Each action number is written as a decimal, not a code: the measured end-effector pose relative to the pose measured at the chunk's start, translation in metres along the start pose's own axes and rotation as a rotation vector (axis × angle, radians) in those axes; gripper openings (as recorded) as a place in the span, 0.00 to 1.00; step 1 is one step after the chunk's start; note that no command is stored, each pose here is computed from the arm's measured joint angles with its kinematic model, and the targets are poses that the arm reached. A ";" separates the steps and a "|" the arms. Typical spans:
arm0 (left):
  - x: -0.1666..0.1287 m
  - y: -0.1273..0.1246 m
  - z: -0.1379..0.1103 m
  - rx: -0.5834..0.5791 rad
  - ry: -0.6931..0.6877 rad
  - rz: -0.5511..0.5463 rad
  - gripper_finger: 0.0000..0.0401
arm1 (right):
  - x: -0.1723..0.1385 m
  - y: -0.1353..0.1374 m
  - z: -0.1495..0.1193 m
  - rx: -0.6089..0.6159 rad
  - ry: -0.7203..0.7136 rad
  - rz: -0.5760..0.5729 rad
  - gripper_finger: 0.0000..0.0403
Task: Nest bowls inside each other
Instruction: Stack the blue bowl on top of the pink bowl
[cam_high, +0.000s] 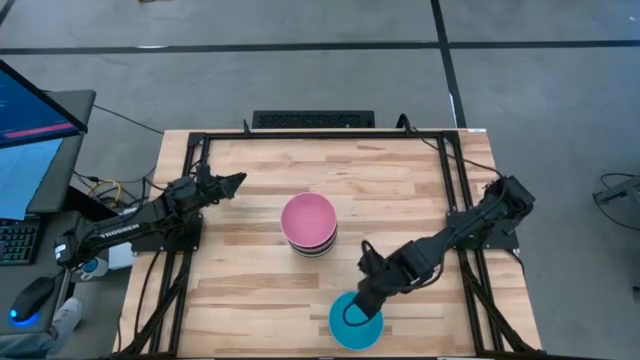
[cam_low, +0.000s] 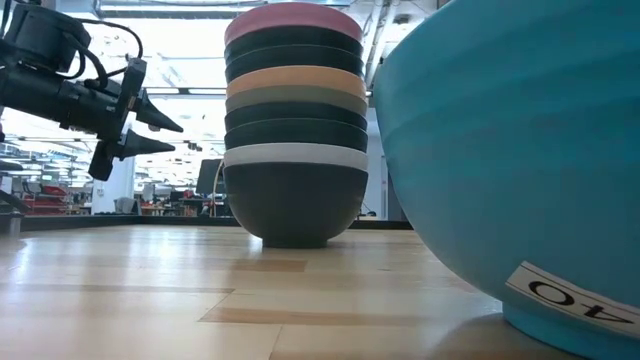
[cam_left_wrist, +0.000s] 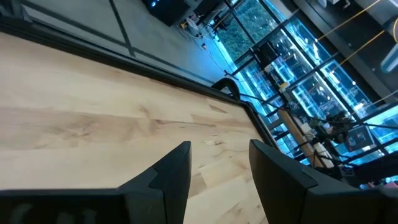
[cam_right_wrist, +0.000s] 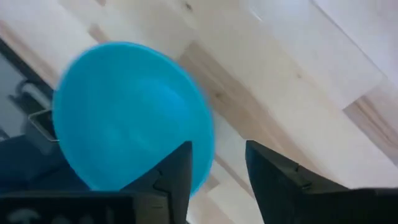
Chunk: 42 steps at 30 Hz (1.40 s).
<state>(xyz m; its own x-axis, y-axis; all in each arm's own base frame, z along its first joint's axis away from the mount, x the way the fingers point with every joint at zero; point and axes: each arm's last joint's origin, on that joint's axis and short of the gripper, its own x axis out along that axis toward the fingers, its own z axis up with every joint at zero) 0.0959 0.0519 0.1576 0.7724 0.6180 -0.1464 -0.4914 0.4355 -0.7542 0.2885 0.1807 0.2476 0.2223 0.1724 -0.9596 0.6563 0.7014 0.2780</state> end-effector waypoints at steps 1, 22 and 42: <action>0.000 0.000 0.000 0.000 0.000 0.000 0.38 | 0.005 0.001 -0.002 -0.008 0.012 -0.014 0.43; 0.000 0.000 -0.003 0.005 0.082 -0.035 0.38 | 0.079 0.018 -0.013 -0.077 0.140 -0.060 0.36; 0.000 0.000 -0.003 0.006 0.083 -0.030 0.38 | -0.128 0.004 0.044 -0.003 -0.095 0.110 0.04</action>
<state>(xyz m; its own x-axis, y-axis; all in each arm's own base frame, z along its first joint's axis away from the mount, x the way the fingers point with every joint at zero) 0.0969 0.0497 0.1553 0.8174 0.5482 -0.1768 -0.4699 0.4573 -0.7550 0.2942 0.1313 0.3737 0.3602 0.1821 -0.9149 0.6219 0.6841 0.3810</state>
